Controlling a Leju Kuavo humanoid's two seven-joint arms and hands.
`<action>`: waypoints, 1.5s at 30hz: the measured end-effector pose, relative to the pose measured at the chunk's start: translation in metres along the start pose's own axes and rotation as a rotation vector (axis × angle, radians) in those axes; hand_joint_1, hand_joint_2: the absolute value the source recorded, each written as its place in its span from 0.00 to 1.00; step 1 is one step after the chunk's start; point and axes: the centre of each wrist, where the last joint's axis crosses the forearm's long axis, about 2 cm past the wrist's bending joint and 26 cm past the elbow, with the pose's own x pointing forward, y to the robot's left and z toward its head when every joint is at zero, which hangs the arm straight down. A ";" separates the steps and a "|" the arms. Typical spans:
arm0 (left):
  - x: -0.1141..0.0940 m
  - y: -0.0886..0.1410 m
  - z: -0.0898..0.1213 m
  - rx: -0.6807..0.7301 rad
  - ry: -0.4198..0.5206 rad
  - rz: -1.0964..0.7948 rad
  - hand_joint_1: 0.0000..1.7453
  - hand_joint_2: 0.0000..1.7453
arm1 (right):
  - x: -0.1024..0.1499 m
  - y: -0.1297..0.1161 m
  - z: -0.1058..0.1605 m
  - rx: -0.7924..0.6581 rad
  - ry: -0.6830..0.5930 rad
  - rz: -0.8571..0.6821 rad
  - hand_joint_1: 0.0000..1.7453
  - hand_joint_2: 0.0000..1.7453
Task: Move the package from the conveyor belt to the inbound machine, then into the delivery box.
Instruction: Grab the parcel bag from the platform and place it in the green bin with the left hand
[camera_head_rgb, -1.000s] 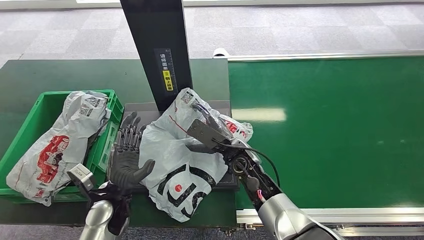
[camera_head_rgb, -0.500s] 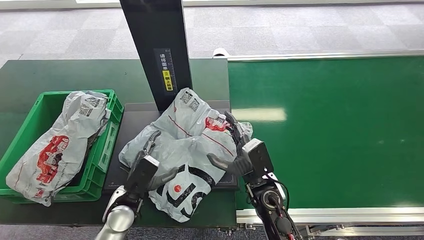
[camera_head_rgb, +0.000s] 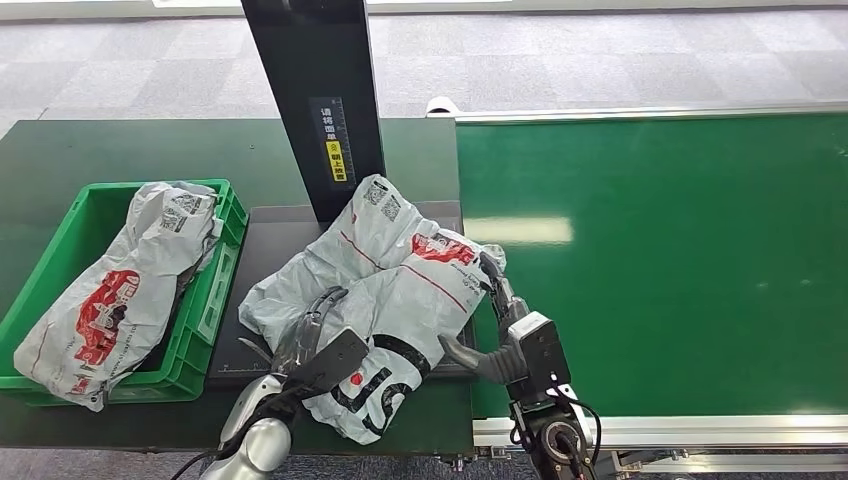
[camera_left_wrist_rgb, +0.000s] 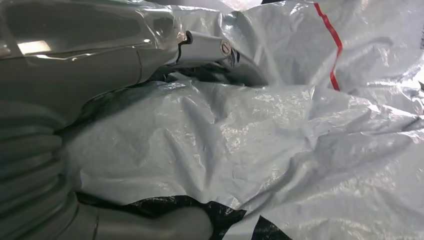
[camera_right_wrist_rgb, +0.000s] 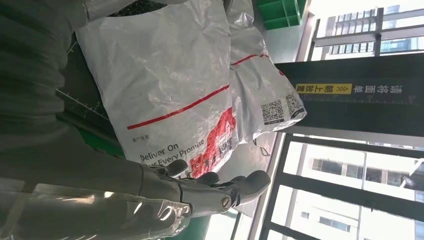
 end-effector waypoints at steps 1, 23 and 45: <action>0.000 0.000 0.000 -0.001 -0.004 0.003 0.76 1.00 | 0.000 -0.001 0.001 -0.005 0.001 0.000 0.00 1.00; 0.003 0.005 0.002 0.154 -0.247 0.237 1.00 1.00 | -0.001 -0.010 0.003 -0.068 0.018 0.005 0.00 1.00; 0.038 0.107 0.038 0.991 -0.618 0.359 1.00 1.00 | -0.005 -0.015 -0.005 -0.110 0.011 -0.009 0.00 1.00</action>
